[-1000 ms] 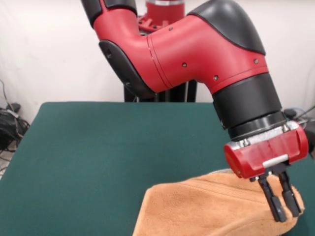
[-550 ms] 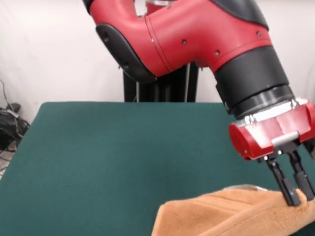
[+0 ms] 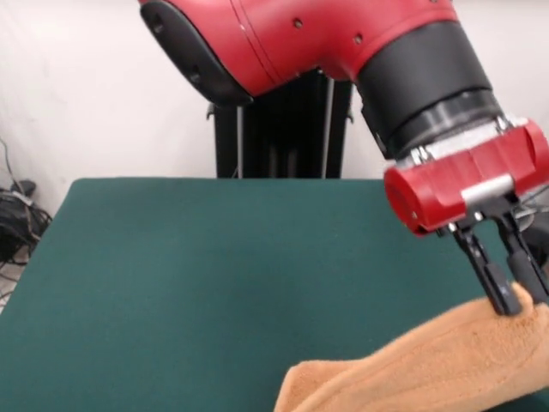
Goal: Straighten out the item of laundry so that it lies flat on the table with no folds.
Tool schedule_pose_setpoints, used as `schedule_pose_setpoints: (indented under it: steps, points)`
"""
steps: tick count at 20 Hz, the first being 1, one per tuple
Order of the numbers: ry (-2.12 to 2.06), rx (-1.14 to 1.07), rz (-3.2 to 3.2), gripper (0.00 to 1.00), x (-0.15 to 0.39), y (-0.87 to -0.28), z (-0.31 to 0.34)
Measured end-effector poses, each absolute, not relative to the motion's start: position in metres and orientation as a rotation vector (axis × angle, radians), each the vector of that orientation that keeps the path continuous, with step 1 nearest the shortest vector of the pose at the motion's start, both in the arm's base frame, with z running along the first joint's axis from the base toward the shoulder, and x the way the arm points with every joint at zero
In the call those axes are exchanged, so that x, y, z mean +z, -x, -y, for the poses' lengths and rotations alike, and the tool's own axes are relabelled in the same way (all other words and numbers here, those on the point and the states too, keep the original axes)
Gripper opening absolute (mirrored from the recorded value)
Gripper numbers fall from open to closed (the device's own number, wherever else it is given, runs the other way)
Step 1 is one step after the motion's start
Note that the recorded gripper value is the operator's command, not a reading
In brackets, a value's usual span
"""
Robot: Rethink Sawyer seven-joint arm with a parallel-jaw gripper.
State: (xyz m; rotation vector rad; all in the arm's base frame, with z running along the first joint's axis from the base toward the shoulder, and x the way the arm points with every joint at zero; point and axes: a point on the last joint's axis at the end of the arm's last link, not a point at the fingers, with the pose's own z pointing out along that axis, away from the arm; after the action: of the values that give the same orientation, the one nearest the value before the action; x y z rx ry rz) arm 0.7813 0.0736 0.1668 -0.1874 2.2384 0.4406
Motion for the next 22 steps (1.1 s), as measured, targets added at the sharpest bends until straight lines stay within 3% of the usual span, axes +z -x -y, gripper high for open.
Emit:
schedule_pose_setpoints:
  steps: [22]
  points:
    - [0.305, 0.551, -2.410, 0.00, 0.261, -0.718, -0.026]
